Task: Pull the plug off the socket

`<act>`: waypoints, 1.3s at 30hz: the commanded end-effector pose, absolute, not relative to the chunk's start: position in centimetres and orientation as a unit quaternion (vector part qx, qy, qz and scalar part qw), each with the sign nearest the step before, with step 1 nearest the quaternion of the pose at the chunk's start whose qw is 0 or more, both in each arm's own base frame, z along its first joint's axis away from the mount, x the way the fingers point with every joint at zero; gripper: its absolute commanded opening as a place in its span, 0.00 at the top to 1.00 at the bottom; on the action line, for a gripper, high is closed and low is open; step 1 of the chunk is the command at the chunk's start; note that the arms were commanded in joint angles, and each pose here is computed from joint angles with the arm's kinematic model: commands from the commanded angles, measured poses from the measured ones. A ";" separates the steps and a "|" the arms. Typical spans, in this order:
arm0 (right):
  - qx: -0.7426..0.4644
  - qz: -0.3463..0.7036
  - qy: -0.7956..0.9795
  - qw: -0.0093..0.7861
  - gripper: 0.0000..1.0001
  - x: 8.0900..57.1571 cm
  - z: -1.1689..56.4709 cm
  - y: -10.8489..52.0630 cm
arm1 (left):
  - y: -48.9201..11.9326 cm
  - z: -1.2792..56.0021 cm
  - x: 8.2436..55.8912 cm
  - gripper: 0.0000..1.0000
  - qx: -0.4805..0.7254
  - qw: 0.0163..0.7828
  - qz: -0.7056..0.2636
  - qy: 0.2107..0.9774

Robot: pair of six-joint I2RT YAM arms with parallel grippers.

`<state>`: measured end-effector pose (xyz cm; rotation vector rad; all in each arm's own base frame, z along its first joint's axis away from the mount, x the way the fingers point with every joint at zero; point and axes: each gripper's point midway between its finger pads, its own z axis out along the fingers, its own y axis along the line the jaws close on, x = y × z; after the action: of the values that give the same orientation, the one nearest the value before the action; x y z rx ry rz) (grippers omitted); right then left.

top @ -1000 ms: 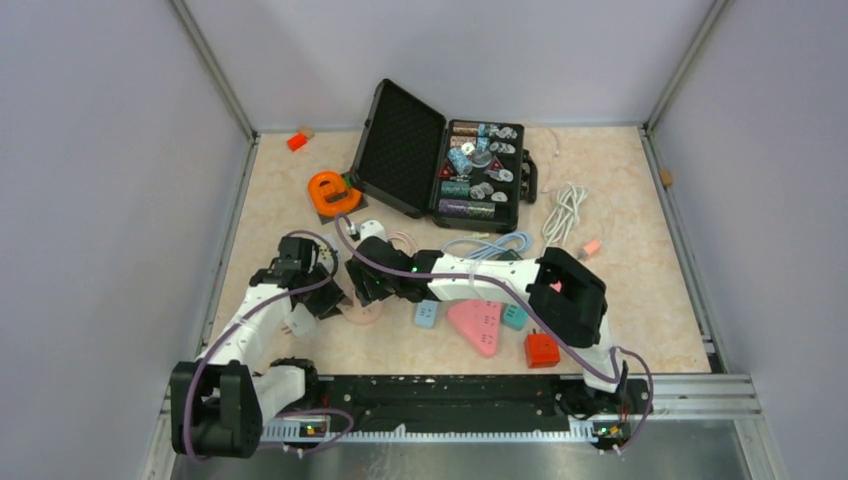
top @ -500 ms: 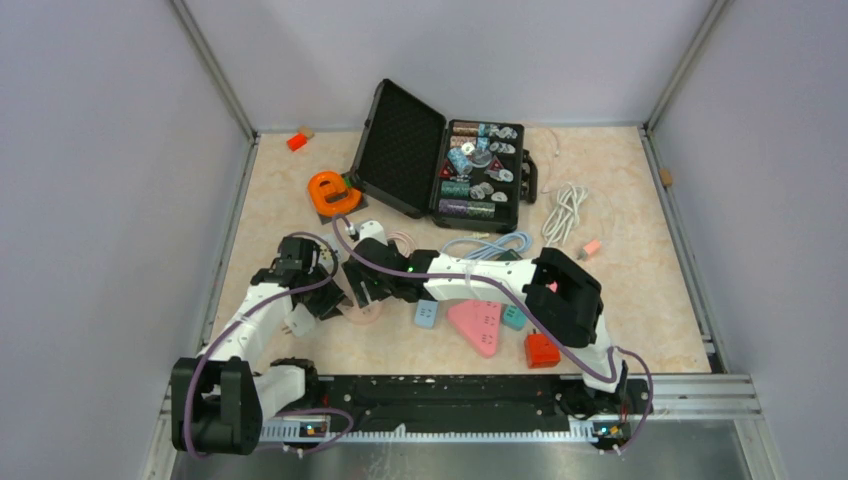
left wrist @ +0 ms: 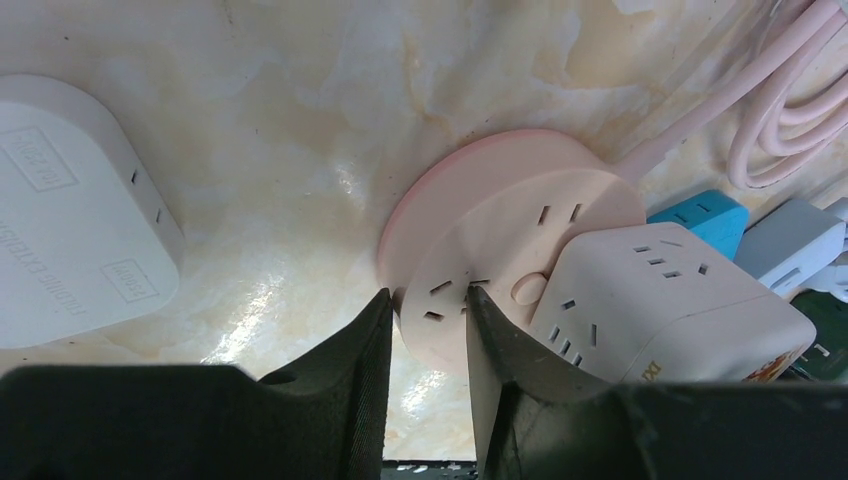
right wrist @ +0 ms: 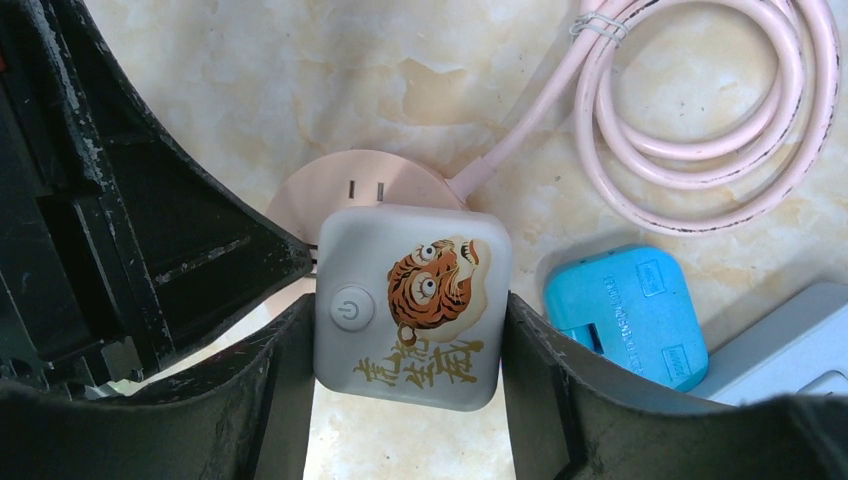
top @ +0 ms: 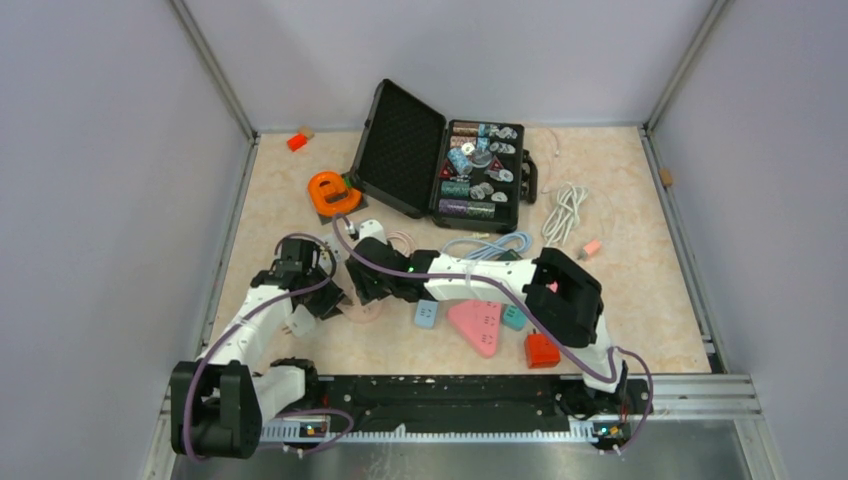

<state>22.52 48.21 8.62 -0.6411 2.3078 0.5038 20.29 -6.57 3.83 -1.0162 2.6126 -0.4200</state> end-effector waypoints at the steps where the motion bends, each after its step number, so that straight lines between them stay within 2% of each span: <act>1: -0.210 0.306 0.865 0.339 1.00 23.5 13.7 49.7 | -4.3 1.8 18.7 0.67 -0.371 0.147 -0.077 0.913; 3: -0.199 0.361 0.859 0.305 1.00 23.2 14.1 50.0 | -4.3 1.8 18.7 0.67 -0.371 0.146 -0.077 0.914; 6: -0.214 0.364 0.851 0.311 1.00 22.9 14.4 50.2 | -4.3 1.7 18.6 0.67 -0.372 0.145 -0.076 0.914; 11: -0.259 0.259 0.845 0.390 1.00 22.6 14.1 49.9 | -4.2 1.5 18.5 0.68 -0.372 0.142 -0.072 0.914; 15: -0.265 0.226 0.846 0.405 1.00 23.0 13.3 49.3 | -4.2 1.3 18.5 0.66 -0.374 0.139 -0.071 0.914; 18: -0.256 0.254 0.842 0.400 1.00 22.7 14.2 49.4 | -4.2 1.3 18.5 0.67 -0.375 0.138 -0.071 0.914; 22: -0.237 0.395 0.822 0.336 1.00 21.5 16.9 50.4 | -4.2 1.3 18.4 0.67 -0.376 0.139 -0.071 0.913; 25: -0.254 0.382 0.817 0.350 1.00 21.1 17.3 50.6 | -4.2 1.4 18.4 0.67 -0.376 0.140 -0.072 0.913; 29: -0.277 0.298 0.826 0.390 1.00 21.3 15.7 50.6 | -4.2 1.3 18.5 0.67 -0.376 0.139 -0.071 0.913; 32: -0.276 0.279 0.827 0.403 1.00 21.7 15.7 50.3 | -4.2 1.2 18.4 0.67 -0.376 0.136 -0.070 0.914; 35: -0.256 0.330 0.820 0.390 1.00 22.2 17.3 50.2 | -4.2 1.2 18.5 0.67 -0.375 0.137 -0.070 0.914; 37: -0.238 0.397 0.816 0.347 1.00 21.8 17.9 50.3 | -4.2 1.2 18.5 0.67 -0.375 0.137 -0.070 0.914; 39: -0.233 0.409 0.815 0.337 1.00 22.0 18.2 50.2 | -4.2 1.2 18.5 0.67 -0.375 0.136 -0.070 0.914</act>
<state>22.85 47.46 8.95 -0.6700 2.2710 0.6630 20.55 -6.92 3.75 -1.0366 2.5968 -0.4458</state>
